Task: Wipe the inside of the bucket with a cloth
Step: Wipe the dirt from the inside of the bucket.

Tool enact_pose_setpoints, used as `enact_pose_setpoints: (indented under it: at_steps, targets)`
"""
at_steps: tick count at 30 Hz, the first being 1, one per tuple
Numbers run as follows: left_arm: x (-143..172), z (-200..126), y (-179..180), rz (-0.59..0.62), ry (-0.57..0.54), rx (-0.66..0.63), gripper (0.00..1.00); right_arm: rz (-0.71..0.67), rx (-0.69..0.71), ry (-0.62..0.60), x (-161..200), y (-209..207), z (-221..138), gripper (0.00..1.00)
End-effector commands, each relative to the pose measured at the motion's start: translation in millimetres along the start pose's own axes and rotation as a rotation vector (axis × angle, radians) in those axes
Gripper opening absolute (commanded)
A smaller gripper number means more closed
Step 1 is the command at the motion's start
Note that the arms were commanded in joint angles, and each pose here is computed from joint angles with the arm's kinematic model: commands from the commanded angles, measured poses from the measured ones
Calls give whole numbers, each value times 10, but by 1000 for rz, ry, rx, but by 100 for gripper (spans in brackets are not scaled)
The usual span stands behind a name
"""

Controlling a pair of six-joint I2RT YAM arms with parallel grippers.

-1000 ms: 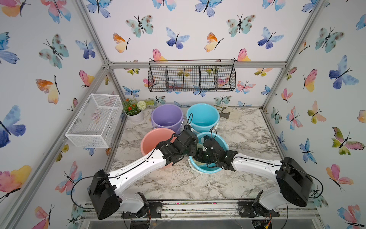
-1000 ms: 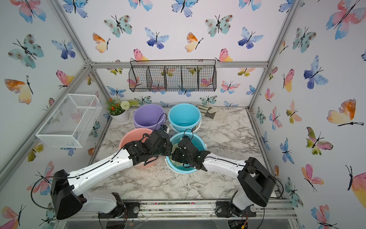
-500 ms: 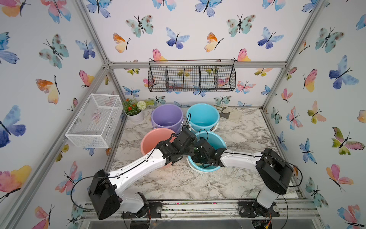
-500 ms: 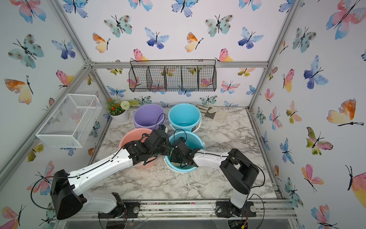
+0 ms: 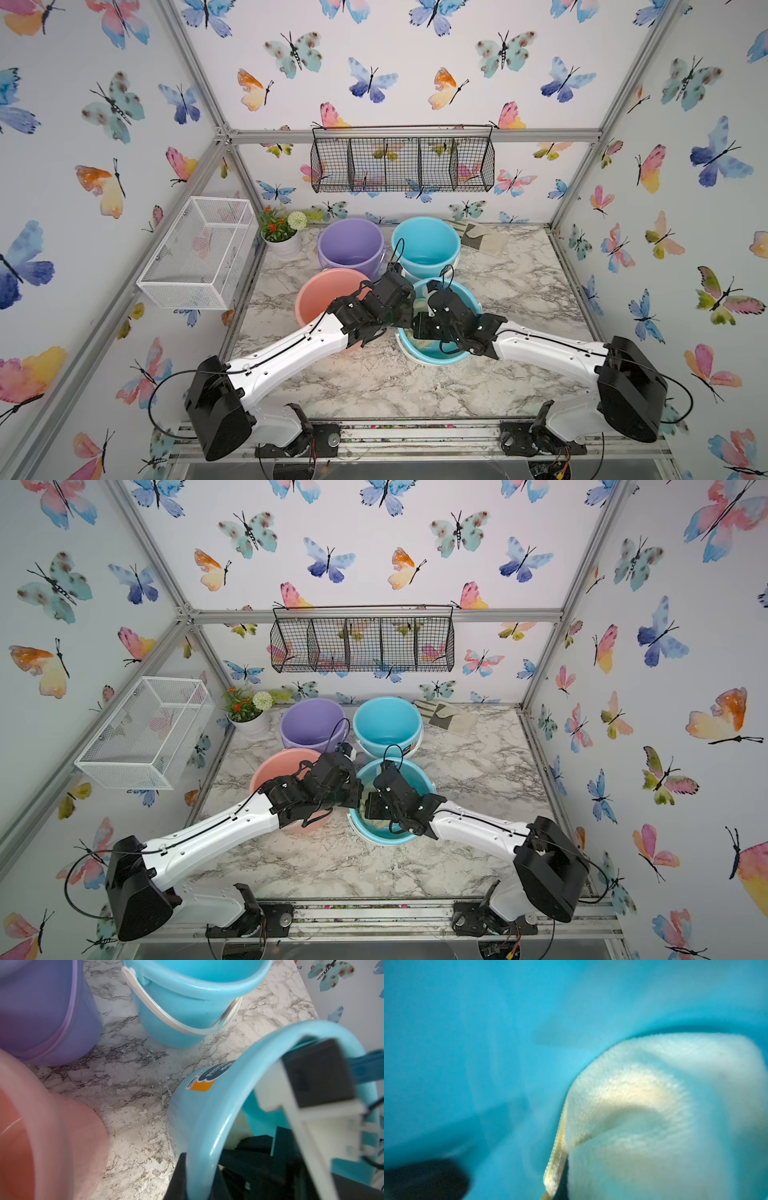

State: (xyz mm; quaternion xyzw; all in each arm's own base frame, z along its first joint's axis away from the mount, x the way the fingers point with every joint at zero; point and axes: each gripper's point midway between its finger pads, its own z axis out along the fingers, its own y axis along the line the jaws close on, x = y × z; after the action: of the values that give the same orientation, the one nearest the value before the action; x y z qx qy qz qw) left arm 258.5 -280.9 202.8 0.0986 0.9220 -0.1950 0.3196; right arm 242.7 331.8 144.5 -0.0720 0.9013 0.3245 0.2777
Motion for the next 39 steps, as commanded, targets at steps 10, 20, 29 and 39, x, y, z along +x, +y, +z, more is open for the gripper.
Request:
enact_pose_setpoints:
  at_steps: [10,20,29,39]
  targets:
    - [-26,-14,-198,-4,46,125,0,-556,-8,-360,-473,102,-473,2]
    - [6,1,-217,-8,62,137,0,-646,-116,-441,-576,389,-513,2]
    - [2,13,-232,0,65,141,0,-610,-6,-274,-263,0,28,2]
    - [2,26,-250,3,70,146,0,-574,66,-137,107,-379,407,2]
